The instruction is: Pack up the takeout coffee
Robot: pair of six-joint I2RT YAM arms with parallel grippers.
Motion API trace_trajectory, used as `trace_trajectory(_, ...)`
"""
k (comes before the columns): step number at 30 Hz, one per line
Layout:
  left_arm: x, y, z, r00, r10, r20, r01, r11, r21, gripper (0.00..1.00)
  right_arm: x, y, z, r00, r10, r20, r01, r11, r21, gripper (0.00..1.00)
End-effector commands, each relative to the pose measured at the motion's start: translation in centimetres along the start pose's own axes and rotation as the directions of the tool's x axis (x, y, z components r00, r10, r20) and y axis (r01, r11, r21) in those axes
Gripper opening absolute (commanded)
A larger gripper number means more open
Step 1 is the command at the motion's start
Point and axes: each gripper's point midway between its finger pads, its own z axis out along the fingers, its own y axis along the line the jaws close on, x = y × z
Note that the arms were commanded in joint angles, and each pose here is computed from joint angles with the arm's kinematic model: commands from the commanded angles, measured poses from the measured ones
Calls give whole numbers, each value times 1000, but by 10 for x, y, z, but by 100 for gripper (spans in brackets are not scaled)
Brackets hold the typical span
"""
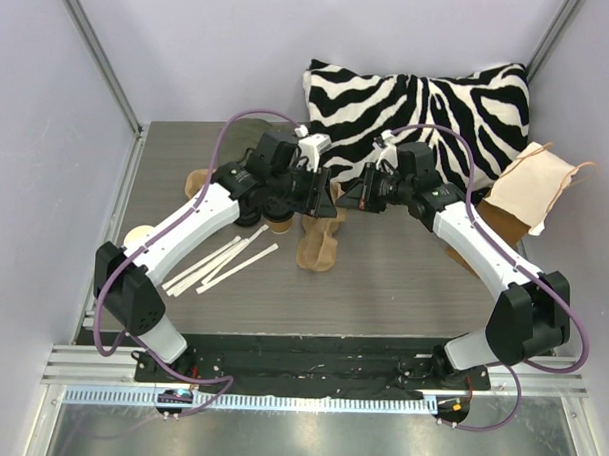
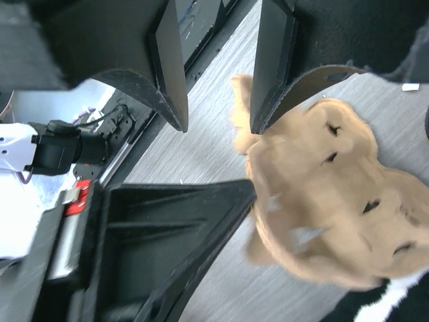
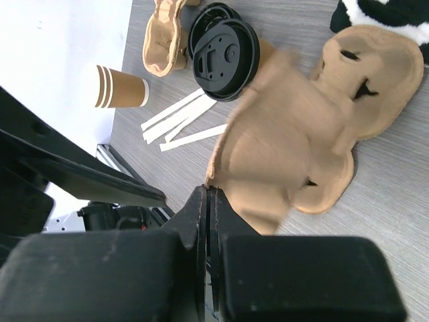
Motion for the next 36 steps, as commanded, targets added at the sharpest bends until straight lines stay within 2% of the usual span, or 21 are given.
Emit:
trace_trajectory(1, -25, -5, -10, 997, 33, 75, -33, 999, -2, 46, 3, 10, -5, 1000, -24, 8, 24, 999, -39, 1)
trace_trajectory(7, -8, -6, -16, 999, 22, 43, -24, 999, 47, 46, 4, 15, -14, 996, -84, 15, 85, 995, -50, 1)
trace_trajectory(9, -16, 4, -28, 997, -40, 67, 35, 996, 77, 51, 4, 24, -20, 994, -110, 10, 111, 989, -93, 1)
trace_trajectory(10, -15, -3, -35, 996, -67, 52, 58, 986, 159, 54, 3, 30, -23, 993, -122, 10, 122, 986, -116, 1)
trace_trajectory(11, -24, 11, -45, 989, -130, 74, 116, 979, 169, 59, 3, 32, -24, 991, -132, 9, 132, 983, -129, 1)
trace_trajectory(12, -26, 11, -53, 986, -139, 88, 119, 973, 198, 61, 1, 39, -28, 990, -144, 10, 143, 978, -154, 1)
trace_trajectory(14, -27, 24, -65, 981, -162, 109, 141, 973, 184, 64, -3, 41, -31, 989, -147, 19, 148, 975, -164, 1)
trace_trajectory(16, -20, 26, -73, 983, -117, 143, 98, 986, 135, 66, -9, 40, -33, 990, -141, 29, 144, 977, -155, 1)
trace_trajectory(19, -12, 28, -66, 981, -92, 168, 86, 995, 47, 66, -10, 39, -30, 993, -115, 22, 117, 981, -152, 1)
trace_trajectory(24, 18, 8, -32, 997, 9, 76, -12, 999, 41, 68, -13, 40, -28, 995, -96, 24, 99, 983, -154, 1)
trace_trajectory(30, 32, 18, 2, 1000, -4, 5, 4, 1000, 3, 69, -15, 45, -30, 996, -90, 26, 93, 981, -172, 1)
trace_trajectory(33, 30, 23, 11, 1000, -14, 6, 15, 1000, -8, 69, -14, 47, -31, 996, -88, 23, 91, 979, -181, 1)
trace_trajectory(36, 30, 20, 18, 1000, -26, 1, 26, 999, 26, 65, -14, 50, -32, 996, -85, 22, 87, 978, -191, 1)
